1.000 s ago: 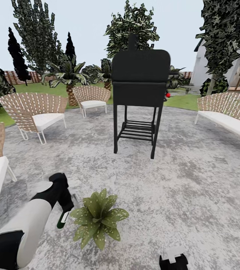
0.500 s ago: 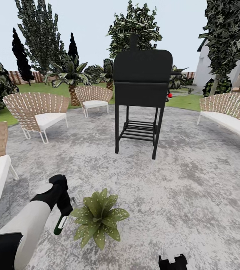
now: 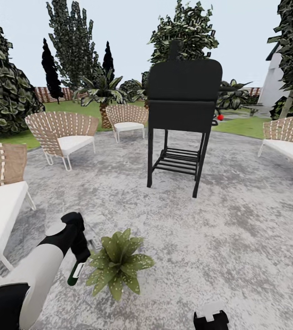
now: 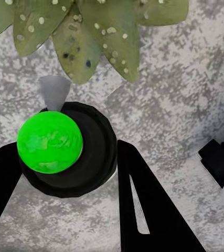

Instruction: Pick up the pesticide atomizer in the garden and spray insectifuge to fully cover both potted plants in the garden.

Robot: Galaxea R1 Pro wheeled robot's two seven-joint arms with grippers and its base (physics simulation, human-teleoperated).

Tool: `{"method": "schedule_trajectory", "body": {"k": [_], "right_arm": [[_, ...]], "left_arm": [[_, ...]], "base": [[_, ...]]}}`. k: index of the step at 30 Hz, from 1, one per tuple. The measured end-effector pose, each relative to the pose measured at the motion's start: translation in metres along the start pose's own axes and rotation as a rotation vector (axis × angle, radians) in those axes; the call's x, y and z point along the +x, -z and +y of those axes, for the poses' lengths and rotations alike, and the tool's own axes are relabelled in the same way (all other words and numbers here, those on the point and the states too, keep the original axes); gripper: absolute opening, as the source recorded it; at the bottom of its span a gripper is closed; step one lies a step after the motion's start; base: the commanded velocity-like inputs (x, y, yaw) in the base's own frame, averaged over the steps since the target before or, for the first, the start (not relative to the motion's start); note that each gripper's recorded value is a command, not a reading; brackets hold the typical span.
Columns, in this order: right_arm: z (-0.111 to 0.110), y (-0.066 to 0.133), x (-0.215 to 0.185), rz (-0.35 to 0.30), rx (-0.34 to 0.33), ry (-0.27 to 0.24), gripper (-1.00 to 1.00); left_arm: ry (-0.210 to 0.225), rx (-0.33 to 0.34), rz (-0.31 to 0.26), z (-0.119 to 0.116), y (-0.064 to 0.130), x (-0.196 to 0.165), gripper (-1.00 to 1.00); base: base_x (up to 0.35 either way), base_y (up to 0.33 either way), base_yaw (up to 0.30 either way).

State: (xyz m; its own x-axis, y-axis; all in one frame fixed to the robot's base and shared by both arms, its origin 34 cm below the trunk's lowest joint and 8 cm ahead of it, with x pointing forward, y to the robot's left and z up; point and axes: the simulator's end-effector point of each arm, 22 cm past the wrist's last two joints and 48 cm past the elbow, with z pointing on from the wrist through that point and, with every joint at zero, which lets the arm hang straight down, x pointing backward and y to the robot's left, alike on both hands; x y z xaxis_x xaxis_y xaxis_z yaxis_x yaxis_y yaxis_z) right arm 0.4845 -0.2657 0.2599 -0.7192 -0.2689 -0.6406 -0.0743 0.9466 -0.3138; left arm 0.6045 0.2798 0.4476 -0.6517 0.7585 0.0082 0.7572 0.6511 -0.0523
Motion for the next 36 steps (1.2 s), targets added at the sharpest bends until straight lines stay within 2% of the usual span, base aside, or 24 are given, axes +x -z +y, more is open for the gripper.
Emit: {"method": "schedule_trajectory", "body": {"k": [5,14,22,36], "right_arm": [[0.0004,0.0,-0.0001,-0.001,-0.002,0.003,1.0],[0.0009,0.0,-0.0003,-0.001,-0.002,0.003,1.0],[0.0007,0.0,-0.0002,-0.001,-0.003,0.004,1.0],[0.0016,0.0002,-0.0006,-0.002,-0.003,0.004,1.0]], "left_arm": [[0.014,0.0,0.002,0.0001,0.0003,0.0005,-1.0],[0.025,0.014,-0.001,-0.004,-0.0038,0.0022,-1.0],[0.026,0.017,-0.004,-0.005,-0.0044,0.0014,-1.0],[0.026,0.017,-0.004,-0.0052,-0.0043,0.0013,-1.0]], "base": [[-0.041,-0.037,0.044],[-0.001,-0.026,0.263],[-0.035,-0.258,0.149],[-0.001,-0.273,0.272]]}}
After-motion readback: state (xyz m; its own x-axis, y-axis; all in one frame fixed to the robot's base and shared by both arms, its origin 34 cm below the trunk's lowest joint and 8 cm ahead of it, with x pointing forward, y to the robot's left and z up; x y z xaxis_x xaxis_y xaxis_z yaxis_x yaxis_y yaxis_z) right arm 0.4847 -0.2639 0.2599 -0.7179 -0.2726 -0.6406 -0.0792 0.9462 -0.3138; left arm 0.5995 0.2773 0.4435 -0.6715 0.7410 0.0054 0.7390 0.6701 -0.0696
